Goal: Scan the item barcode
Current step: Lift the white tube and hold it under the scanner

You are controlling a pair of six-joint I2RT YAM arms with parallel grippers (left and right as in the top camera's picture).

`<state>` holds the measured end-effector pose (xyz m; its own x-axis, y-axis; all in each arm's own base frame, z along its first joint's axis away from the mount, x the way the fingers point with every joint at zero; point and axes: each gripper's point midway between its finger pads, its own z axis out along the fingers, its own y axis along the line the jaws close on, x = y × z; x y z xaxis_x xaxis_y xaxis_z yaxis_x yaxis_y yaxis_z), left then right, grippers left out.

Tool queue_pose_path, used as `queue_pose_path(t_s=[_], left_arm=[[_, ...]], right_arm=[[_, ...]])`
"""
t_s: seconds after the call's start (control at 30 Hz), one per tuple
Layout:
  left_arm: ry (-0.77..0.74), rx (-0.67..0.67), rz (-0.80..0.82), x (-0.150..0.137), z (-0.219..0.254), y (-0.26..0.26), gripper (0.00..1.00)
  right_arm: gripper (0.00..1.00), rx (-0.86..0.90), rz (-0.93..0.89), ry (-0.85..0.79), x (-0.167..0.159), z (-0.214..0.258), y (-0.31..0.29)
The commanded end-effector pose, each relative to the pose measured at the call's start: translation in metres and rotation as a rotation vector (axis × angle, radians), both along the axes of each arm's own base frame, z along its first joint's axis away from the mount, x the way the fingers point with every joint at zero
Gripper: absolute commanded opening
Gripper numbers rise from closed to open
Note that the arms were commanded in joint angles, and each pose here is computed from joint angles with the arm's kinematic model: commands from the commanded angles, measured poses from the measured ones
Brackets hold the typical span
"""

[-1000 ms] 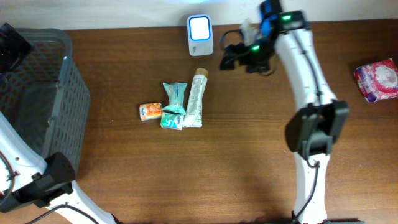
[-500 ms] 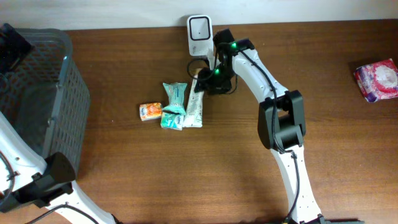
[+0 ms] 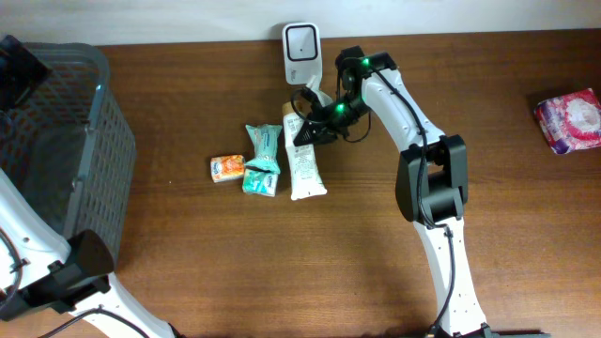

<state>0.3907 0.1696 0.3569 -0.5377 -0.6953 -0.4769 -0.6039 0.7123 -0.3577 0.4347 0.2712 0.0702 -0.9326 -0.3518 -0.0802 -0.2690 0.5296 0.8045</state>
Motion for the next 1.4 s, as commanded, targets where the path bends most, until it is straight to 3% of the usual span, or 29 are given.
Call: queue_pose_path(t_s=[0.0, 0.07, 0.17, 0.33, 0.7, 0.73, 0.77, 0.8, 0.87, 1.03, 1.2, 1.23, 1.3, 1.37], left_arm=[[-0.02, 0.007, 0.0, -0.003, 0.007, -0.002, 0.99], [-0.02, 0.007, 0.0, -0.003, 0.007, -0.002, 0.99], [-0.02, 0.007, 0.0, -0.003, 0.007, -0.002, 0.99], [-0.02, 0.007, 0.0, -0.003, 0.007, -0.002, 0.99], [-0.02, 0.007, 0.0, -0.003, 0.007, -0.002, 0.99], [-0.02, 0.007, 0.0, -0.003, 0.007, -0.002, 0.99], [-0.02, 0.007, 0.0, -0.003, 0.007, -0.002, 0.99], [-0.02, 0.007, 0.0, -0.003, 0.007, -0.002, 0.99], [-0.02, 0.007, 0.0, -0.003, 0.007, -0.002, 0.99], [-0.02, 0.007, 0.0, -0.003, 0.007, -0.002, 0.99], [-0.02, 0.007, 0.0, -0.003, 0.007, -0.002, 0.99], [-0.02, 0.007, 0.0, -0.003, 0.007, -0.002, 0.99], [-0.02, 0.007, 0.0, -0.003, 0.007, -0.002, 0.99], [-0.02, 0.007, 0.0, -0.003, 0.007, -0.002, 0.99]], right_arm=[[0.04, 0.139, 0.041, -0.105, 0.0, 0.054, 0.014], [0.04, 0.26, 0.046, -0.103, -0.002, 0.077, 0.02], [0.04, 0.296, 0.031, -0.189, 0.006, 0.124, 0.01], [0.04, 0.356, 0.044, -0.288, -0.011, 0.198, 0.007], [0.04, 0.356, 0.015, -0.28, -0.008, 0.206, -0.001], [0.04, 0.311, 0.008, -0.287, -0.006, 0.199, -0.003], [0.04, 0.119, -0.064, -0.256, 0.004, 0.172, -0.013], [0.04, -0.214, -0.224, -0.217, 0.022, 0.131, -0.042], [0.04, -0.699, -0.42, -0.239, 0.032, 0.095, -0.103], [0.04, -1.266, -0.583, -0.385, 0.031, 0.084, -0.166], [0.05, -1.502, -0.444, -0.368, 0.007, -0.01, -0.183], [0.12, -1.508, -0.436, -0.354, 0.002, -0.018, -0.184], [0.19, -1.439, -0.419, -0.298, -0.005, -0.024, -0.171], [0.38, -1.185, -0.353, -0.228, -0.008, -0.016, -0.118]])
